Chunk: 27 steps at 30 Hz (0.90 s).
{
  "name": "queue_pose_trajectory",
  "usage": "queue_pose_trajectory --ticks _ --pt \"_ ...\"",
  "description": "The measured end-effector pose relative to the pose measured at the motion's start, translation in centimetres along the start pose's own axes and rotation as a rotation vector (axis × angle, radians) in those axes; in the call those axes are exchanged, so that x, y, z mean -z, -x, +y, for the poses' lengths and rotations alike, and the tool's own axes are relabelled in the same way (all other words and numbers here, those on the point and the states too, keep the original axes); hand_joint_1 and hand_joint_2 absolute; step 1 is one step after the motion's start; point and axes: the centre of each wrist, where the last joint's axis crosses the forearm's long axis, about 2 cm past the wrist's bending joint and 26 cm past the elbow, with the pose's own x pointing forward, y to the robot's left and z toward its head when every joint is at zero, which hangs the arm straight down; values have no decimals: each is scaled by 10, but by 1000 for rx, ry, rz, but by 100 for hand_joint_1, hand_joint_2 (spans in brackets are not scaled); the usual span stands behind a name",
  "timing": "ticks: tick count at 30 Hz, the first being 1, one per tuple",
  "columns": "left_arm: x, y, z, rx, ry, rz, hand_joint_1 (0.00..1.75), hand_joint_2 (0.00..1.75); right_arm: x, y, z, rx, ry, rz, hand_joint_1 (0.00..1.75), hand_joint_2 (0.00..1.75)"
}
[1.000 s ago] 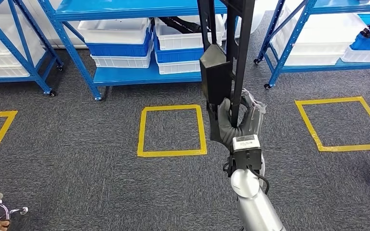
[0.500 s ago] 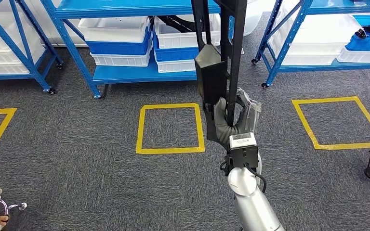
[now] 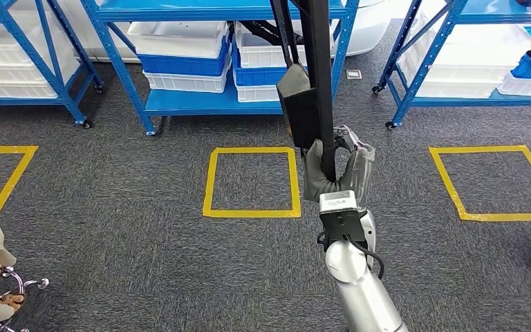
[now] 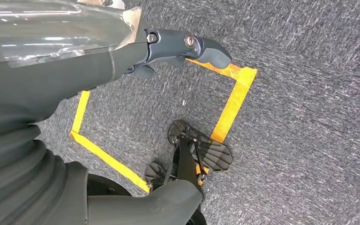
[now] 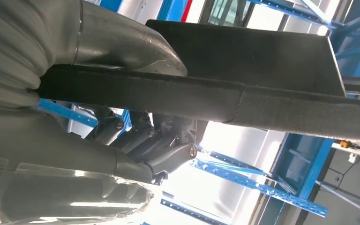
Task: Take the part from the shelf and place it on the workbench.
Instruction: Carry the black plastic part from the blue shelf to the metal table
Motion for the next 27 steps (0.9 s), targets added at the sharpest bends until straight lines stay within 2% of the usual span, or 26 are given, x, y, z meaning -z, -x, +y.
queue_pose_trajectory --ticks 18,27 --pt "0 0 0 4 -1 5 0 175 1 -6 0 -15 -1 -8 175 175" --pt "0 0 0 4 7 2 0 175 -9 -9 -3 -49 -13 -12 175 175"
